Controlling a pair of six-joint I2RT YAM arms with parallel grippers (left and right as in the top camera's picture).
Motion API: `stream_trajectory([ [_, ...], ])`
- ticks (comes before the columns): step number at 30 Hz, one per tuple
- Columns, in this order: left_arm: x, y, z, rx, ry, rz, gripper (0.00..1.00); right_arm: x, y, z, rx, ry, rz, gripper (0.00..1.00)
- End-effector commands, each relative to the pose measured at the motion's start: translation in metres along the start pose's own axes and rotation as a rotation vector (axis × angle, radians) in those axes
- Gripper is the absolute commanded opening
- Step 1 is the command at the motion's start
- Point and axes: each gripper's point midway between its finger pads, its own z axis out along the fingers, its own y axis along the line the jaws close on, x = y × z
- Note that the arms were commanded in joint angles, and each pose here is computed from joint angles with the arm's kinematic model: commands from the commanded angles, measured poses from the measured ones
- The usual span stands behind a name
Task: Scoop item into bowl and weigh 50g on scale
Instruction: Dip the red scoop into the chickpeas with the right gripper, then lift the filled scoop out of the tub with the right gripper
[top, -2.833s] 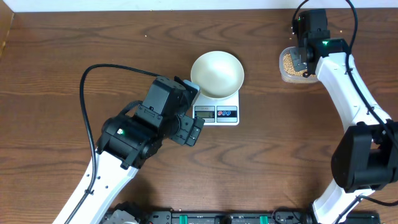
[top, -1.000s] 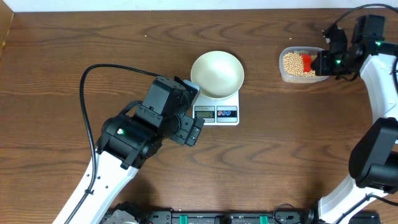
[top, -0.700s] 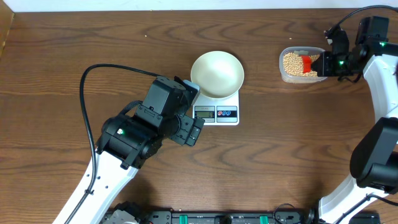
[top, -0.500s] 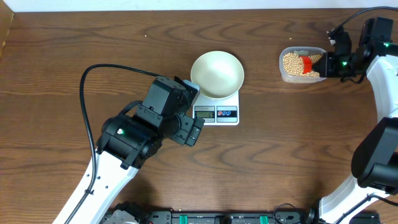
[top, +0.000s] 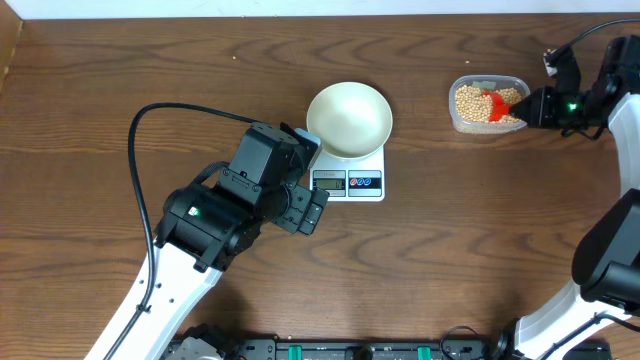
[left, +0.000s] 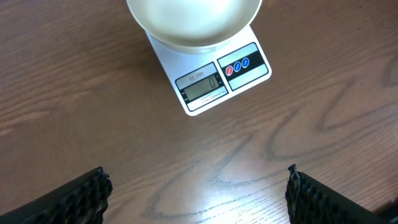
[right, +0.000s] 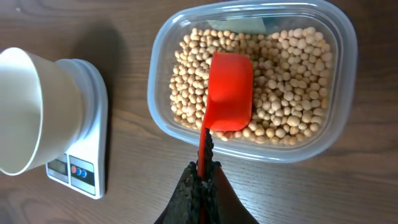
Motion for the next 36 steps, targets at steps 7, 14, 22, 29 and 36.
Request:
stream_trajectory([
  [7,-0.007,0.001,-0.005,-0.001,-0.018,0.002,0.92,-0.004,0.004,-0.009,-0.105,-0.043,0.02,0.01],
  [14,-0.007,0.001,-0.005,-0.001,-0.018,0.002,0.92,-0.006,0.002,-0.015,-0.142,-0.066,0.042,0.01],
  [22,-0.007,0.001,-0.005,-0.001,-0.018,0.002,0.92,-0.004,-0.006,-0.017,-0.183,-0.102,0.084,0.01],
  [29,-0.007,0.001,-0.005,-0.001,-0.018,0.002,0.92,-0.003,-0.013,-0.016,-0.241,-0.154,0.124,0.01],
  [36,-0.007,0.001,-0.005,-0.001,-0.018,0.002,0.92,-0.01,-0.009,-0.013,-0.304,-0.203,0.147,0.01],
])
